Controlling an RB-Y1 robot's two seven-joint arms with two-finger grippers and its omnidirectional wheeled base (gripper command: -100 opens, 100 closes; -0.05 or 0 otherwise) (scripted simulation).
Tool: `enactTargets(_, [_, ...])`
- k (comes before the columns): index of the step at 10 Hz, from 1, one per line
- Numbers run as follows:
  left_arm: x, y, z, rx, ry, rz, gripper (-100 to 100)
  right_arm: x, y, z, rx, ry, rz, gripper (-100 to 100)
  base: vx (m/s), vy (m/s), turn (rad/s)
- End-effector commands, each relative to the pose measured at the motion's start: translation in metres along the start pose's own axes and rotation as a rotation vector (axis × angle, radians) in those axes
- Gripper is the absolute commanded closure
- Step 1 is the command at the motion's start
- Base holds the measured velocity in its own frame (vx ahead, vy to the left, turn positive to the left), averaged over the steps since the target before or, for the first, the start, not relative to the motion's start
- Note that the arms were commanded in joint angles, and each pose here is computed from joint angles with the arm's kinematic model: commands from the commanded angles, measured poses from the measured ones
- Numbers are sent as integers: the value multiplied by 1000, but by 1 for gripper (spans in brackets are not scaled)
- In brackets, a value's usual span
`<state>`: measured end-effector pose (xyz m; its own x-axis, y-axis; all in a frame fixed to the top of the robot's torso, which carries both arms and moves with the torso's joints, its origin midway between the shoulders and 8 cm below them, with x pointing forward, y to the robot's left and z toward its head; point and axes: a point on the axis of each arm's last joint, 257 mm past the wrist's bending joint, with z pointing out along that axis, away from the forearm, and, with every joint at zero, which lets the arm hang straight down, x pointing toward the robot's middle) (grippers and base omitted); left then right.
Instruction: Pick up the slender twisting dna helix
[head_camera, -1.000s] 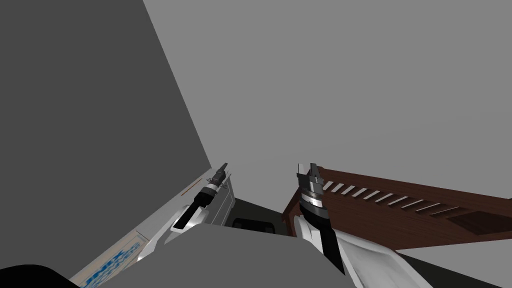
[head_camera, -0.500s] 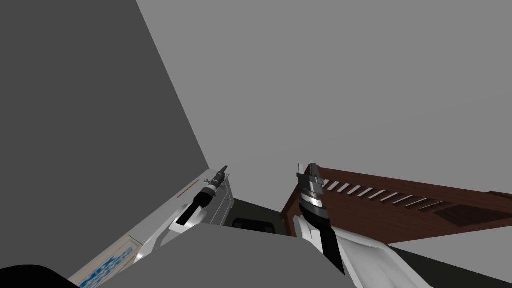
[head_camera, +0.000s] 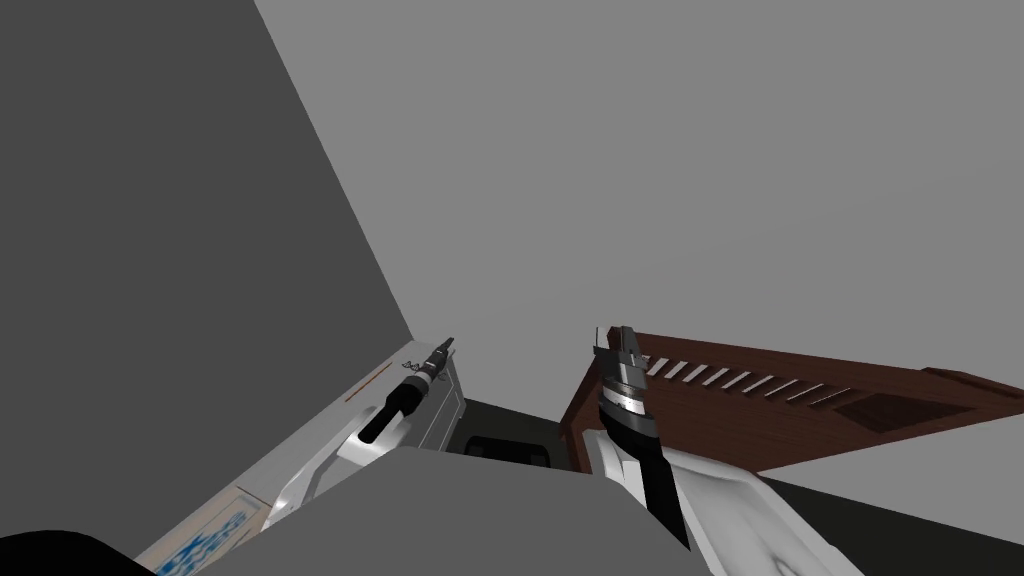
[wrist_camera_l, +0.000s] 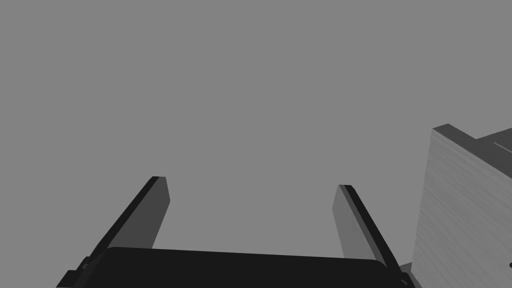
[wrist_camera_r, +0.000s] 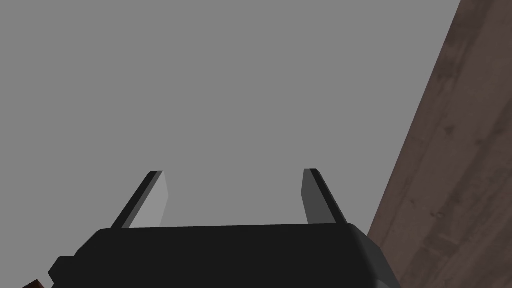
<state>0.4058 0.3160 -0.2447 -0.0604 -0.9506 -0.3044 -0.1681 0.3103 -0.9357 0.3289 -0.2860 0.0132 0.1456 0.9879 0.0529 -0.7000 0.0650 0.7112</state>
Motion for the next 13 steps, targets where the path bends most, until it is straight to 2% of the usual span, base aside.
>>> enactTargets(1, [-4, 15, -1, -55, -6, 9, -100, 0, 0, 0, 0, 0, 0, 0, 2, -4, -40])
enactTargets(6, [-21, 70, -4, -233, -23, 69, -100, 0, 0, 0, 0, 0, 0, 0, 6, 3, -64])
enactTargets(10, [-38, 111, -13, -376, -52, 105, -100, 0, 0, 0, 0, 0, 0, 0, 9, 11, -67])
enactTargets(13, [-48, 133, -21, -460, -74, 122, -100, 0, 0, 0, 0, 0, 0, 0, 8, 16, -56])
